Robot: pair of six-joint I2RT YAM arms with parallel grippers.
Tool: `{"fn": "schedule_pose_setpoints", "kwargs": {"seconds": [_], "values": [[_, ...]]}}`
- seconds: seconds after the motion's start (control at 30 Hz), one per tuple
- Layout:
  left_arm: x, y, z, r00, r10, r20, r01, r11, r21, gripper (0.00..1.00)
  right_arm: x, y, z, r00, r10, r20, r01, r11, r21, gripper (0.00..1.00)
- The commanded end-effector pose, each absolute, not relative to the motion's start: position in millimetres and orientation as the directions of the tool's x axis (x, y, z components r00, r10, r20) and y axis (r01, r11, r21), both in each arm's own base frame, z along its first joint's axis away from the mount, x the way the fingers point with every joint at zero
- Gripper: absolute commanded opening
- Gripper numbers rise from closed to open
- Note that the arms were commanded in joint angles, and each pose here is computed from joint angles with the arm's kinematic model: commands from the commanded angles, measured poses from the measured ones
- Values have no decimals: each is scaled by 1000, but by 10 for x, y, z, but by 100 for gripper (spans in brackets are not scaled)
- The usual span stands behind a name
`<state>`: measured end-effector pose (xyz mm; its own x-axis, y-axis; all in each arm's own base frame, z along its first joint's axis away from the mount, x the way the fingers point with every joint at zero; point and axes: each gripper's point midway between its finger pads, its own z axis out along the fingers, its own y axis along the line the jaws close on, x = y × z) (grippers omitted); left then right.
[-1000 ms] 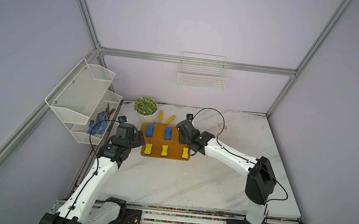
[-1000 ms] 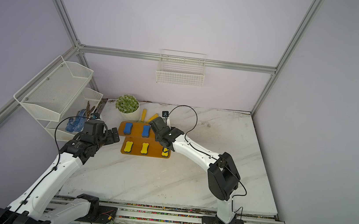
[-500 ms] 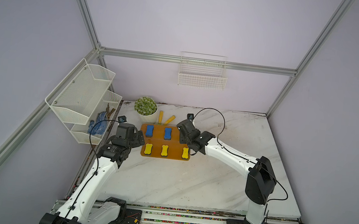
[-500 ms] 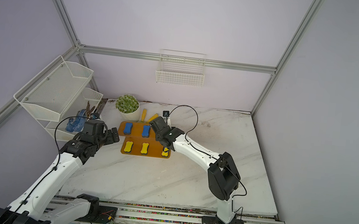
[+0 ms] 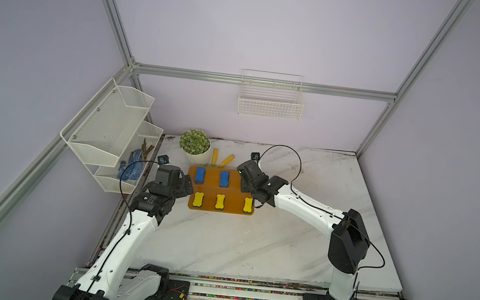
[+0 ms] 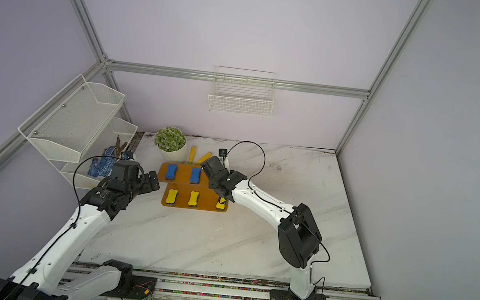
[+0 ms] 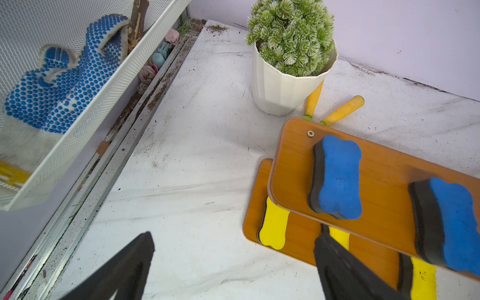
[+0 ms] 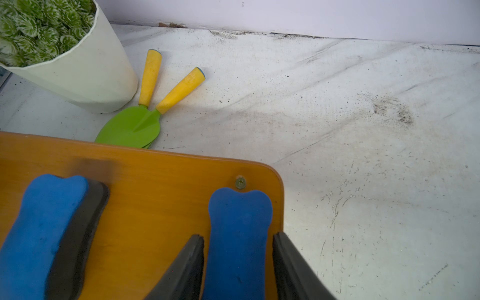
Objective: Remove the whiteboard erasers from the shelf
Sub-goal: Pick up the whiteboard eraser from the shelf, then place the whiteboard eraser at the center of the board.
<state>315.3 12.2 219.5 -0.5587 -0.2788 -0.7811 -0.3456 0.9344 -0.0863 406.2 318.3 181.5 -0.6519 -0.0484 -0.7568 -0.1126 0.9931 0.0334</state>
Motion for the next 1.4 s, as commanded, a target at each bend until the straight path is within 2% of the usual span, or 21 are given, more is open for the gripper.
{"fn": "schedule_pose_setpoints", "kwargs": {"seconds": [0.0, 0.17, 0.27, 0.4, 0.67, 0.77, 1.03, 1.13, 1.37], "values": [[3219, 120, 2294, -527, -268, -807, -338, 937, -90, 100, 4056, 3099, 1871, -645, -42, -763, -102, 994, 32, 47], [3228, 132, 2306, -526, -264, -809, -342, 936, -83, 100, 4048, 3072, 2030, -620, -24, -784, -101, 994, 50, 42], [3223, 138, 2321, -522, -260, -812, -342, 936, -80, 100, 4035, 3037, 2153, -600, -8, -800, -97, 993, 63, 35], [3214, 126, 2323, -522, -261, -812, -336, 938, -86, 99, 3975, 2966, 2277, -586, 2, -810, -95, 993, 71, 32], [3193, -130, 2458, -525, -234, -818, -241, 963, -121, 97, 3538, 2441, 2394, -574, 20, -818, -69, 995, 72, 29], [3166, -221, 2573, -509, -221, -832, -208, 969, -131, 97, 3278, 2176, 2179, -608, 8, -794, -56, 997, 53, 28], [3075, -366, 2754, -487, -218, -845, -131, 976, -177, 97, 2605, 1633, 1210, -729, 34, -683, -20, 997, 71, 28], [3075, -357, 2821, -468, -203, -860, -121, 979, -165, 98, 2504, 1553, 916, -741, 51, -670, -8, 996, 85, 28], [3101, -351, 2738, -473, -179, -863, -117, 983, -139, 99, 2551, 1431, 562, -741, 5, -672, 21, 1000, -16, 32]]}}
